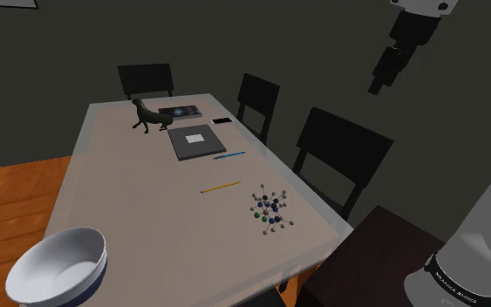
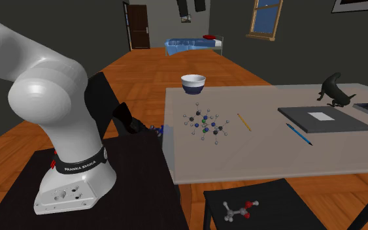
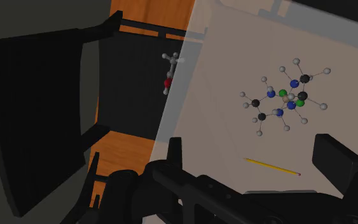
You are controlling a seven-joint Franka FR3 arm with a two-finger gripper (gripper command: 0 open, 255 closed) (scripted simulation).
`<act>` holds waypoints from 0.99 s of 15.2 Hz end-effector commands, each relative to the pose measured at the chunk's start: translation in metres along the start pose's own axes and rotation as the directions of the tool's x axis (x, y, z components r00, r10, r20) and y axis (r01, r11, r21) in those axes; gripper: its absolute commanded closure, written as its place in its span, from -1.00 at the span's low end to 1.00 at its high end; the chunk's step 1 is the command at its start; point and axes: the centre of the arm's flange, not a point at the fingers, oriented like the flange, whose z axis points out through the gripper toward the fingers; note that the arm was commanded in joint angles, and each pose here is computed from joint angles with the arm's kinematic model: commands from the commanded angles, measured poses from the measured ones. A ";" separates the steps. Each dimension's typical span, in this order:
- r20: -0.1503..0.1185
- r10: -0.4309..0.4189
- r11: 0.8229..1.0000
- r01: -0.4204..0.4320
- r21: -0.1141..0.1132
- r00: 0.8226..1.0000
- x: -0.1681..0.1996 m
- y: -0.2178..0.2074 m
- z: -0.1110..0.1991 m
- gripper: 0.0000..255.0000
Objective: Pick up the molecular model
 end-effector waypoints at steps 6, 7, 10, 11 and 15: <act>0.027 0.047 0.998 -0.048 0.045 0.999 0.018 -0.018 0.060 -1.00; 0.033 0.056 0.997 -0.058 0.054 0.998 0.022 -0.022 0.071 -1.00; 0.050 0.083 0.993 -0.087 0.081 0.995 0.032 -0.034 0.107 -1.00; 0.056 0.092 0.991 -0.097 0.089 0.994 0.035 -0.038 0.119 -1.00; 0.080 0.127 0.983 -0.137 0.123 0.989 0.049 -0.055 0.166 -1.00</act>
